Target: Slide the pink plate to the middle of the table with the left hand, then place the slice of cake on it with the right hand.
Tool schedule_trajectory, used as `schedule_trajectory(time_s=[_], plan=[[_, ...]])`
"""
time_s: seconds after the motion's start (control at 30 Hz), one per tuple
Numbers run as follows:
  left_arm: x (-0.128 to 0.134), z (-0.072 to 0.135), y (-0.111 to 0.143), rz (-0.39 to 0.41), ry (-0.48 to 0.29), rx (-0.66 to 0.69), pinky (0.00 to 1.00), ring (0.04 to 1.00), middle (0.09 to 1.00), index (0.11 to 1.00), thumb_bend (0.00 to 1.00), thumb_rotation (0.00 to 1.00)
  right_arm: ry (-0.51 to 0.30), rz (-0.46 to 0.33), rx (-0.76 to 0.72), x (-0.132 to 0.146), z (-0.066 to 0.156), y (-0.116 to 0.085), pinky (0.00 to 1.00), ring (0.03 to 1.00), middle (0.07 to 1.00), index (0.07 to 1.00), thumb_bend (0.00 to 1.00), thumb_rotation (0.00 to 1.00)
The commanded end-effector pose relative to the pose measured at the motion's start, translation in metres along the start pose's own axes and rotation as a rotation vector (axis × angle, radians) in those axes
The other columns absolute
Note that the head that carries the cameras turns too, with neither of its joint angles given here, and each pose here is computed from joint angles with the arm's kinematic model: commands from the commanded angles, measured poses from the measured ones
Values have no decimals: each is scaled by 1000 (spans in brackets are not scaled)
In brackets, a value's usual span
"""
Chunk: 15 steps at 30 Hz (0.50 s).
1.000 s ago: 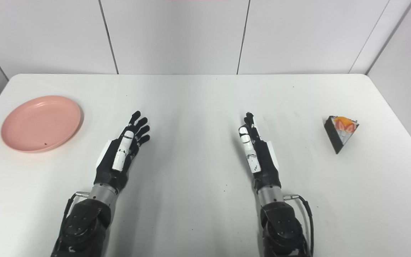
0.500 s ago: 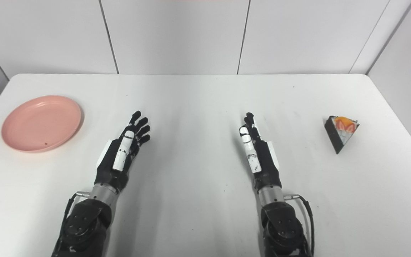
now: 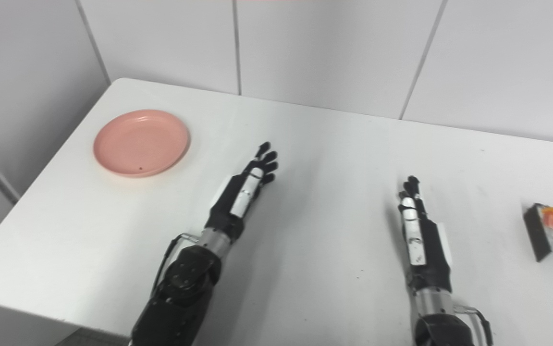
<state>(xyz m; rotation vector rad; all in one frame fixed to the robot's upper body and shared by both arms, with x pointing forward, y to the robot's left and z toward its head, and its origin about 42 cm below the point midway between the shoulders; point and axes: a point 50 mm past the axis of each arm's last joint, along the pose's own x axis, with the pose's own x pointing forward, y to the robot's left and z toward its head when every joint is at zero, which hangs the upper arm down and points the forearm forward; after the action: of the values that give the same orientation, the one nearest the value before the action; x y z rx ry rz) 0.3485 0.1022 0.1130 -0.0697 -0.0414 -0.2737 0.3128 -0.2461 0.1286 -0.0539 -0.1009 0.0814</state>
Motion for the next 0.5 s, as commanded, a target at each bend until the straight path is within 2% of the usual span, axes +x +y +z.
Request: schedule_trajectory(time_s=[0.0, 0.47], plan=[[-8, -22, -12, -30, 68, -8, 939, 952, 963, 969, 344, 1000, -27, -7, -6, 3, 2, -6, 999, 976, 996, 1000, 194, 1000], [-3, -21, -13, -22, 41, 1, 943, 955, 964, 970, 347, 1000, -26, 7, 1, 7, -6, -11, 1000, 981, 994, 1000, 231, 1000]])
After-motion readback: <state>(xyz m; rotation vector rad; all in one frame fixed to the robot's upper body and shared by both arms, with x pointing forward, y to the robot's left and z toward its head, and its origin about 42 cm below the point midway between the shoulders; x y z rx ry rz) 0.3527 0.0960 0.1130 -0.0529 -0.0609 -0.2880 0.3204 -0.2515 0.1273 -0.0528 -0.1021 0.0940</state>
